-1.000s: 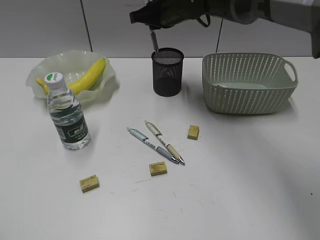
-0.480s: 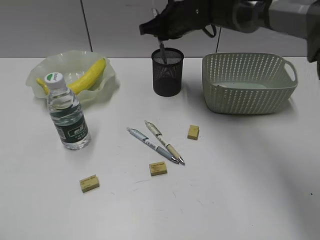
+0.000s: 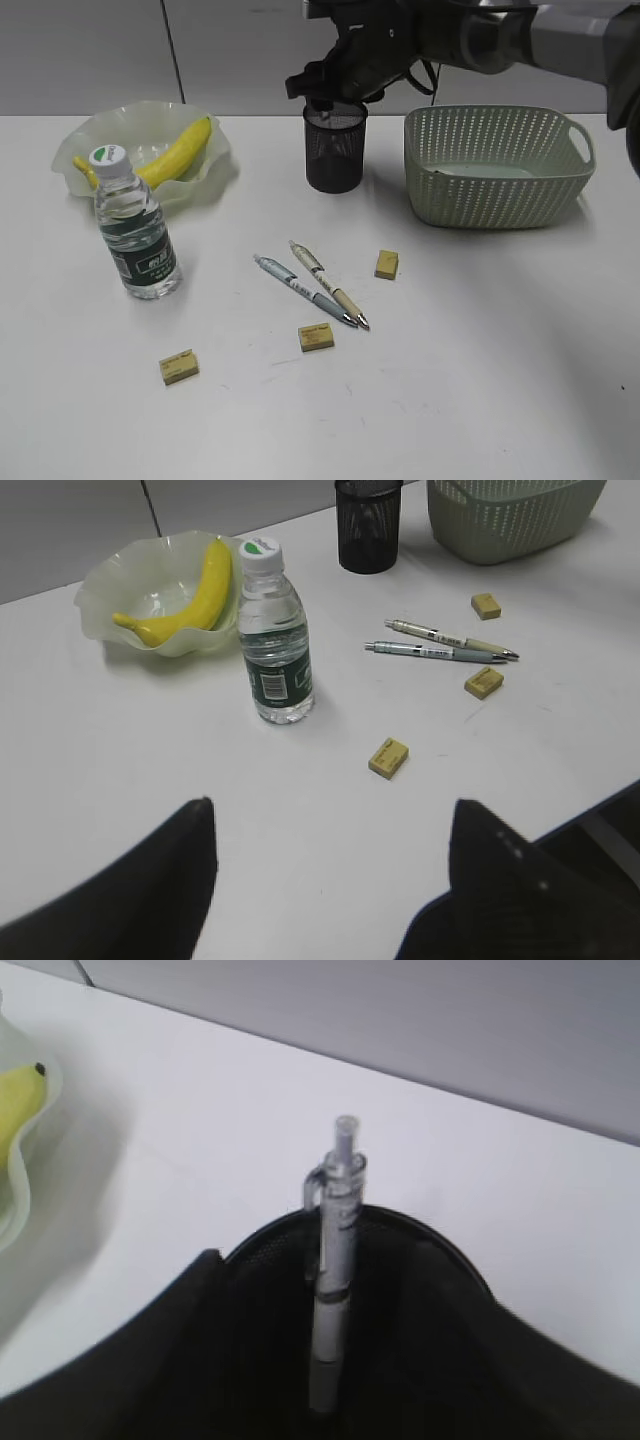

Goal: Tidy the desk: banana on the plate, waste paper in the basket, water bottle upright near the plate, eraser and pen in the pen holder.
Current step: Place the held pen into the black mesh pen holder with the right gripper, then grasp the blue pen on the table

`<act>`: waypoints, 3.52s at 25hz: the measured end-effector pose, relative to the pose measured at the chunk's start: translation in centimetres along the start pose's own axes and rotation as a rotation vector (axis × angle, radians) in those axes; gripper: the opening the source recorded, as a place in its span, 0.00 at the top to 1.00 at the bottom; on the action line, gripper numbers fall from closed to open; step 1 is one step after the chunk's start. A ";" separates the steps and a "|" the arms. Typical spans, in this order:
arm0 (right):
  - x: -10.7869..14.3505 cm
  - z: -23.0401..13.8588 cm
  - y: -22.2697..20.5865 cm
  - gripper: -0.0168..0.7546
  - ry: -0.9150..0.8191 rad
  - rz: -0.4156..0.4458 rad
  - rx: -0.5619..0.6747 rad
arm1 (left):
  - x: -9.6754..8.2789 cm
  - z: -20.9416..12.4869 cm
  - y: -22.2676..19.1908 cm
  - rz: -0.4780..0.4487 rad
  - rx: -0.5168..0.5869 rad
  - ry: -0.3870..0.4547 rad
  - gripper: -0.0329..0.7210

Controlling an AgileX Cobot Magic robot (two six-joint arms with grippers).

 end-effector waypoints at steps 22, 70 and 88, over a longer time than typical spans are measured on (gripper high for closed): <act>-0.7 4.6 17.7 0.25 0.138 0.023 0.383 | 0.0 0.0 0.0 0.001 0.000 0.000 0.24; 0.1 -27.0 49.4 0.40 0.189 -0.084 -0.223 | -1.2 6.2 -7.7 -0.067 0.058 0.116 0.31; 0.1 -27.3 49.7 0.40 0.186 -0.085 -0.249 | -7.0 10.4 -26.4 -0.195 0.546 0.456 0.31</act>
Point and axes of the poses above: a point on each arm's last joint axis where the gripper is mounted, y pointing back along that axis away from the gripper, x along the wrist's bending axis when the last joint is at zero, z = x × y, the point moved 1 cm from there along -y, pointing out along that axis toward the gripper, and after that the axes turned 10 degrees about y, right-handed, at the moved point
